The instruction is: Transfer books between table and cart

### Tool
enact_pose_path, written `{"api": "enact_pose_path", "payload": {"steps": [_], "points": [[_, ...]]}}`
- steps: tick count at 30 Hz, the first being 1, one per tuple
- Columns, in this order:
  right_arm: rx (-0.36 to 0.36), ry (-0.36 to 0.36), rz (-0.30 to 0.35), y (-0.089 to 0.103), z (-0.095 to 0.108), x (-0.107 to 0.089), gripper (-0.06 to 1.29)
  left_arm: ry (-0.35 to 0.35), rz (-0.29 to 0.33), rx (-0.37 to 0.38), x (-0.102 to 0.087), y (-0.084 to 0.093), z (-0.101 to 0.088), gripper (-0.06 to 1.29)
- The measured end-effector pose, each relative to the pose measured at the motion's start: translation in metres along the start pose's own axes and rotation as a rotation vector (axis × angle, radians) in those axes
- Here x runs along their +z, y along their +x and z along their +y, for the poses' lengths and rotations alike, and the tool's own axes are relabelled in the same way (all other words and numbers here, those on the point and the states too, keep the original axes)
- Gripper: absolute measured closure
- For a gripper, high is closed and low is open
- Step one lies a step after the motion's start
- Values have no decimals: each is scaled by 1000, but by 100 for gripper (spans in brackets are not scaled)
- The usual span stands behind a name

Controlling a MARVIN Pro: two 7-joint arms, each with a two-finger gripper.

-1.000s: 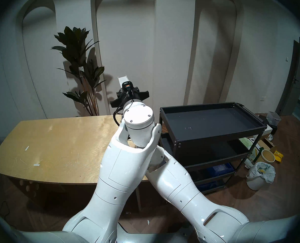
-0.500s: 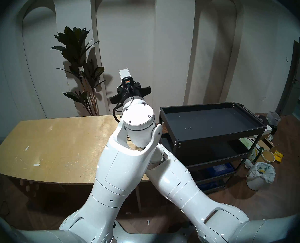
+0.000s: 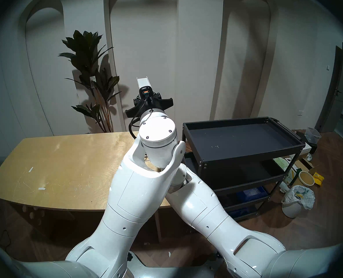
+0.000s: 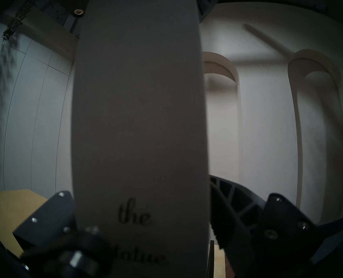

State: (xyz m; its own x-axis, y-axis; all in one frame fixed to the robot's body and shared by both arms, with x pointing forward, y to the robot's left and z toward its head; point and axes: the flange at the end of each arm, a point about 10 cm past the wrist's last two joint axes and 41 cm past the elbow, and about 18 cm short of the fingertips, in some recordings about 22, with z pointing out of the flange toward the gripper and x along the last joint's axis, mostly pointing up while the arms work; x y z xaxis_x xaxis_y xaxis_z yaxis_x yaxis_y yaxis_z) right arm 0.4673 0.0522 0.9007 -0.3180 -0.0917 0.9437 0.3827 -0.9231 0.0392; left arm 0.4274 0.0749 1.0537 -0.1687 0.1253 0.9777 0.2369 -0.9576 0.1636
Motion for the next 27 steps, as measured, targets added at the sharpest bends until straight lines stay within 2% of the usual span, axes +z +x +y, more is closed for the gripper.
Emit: {"api": "enact_pose_path", "payload": {"steps": [7,10,12,15,16,18,22,27], "points": [[9,0,12,5,-2,1,48,-23,15,-10,-5,5,2,66],[19,-8,30,13,-3,2,49,-47,31,-19,-10,10,5,61],[26,-16,39,18,-1,3,49,-62,46,-25,-13,14,7,50],[35,-34,53,28,1,5,50,-96,81,-38,-21,23,11,15],[37,-40,55,30,1,5,51,-107,93,-42,-24,25,12,7],[39,-51,56,35,3,6,54,-130,117,-50,-30,30,15,2],[43,-90,58,44,11,9,54,-194,192,-83,-49,44,24,0],[29,-158,37,49,33,14,54,-280,281,-154,-78,66,35,0]]}}
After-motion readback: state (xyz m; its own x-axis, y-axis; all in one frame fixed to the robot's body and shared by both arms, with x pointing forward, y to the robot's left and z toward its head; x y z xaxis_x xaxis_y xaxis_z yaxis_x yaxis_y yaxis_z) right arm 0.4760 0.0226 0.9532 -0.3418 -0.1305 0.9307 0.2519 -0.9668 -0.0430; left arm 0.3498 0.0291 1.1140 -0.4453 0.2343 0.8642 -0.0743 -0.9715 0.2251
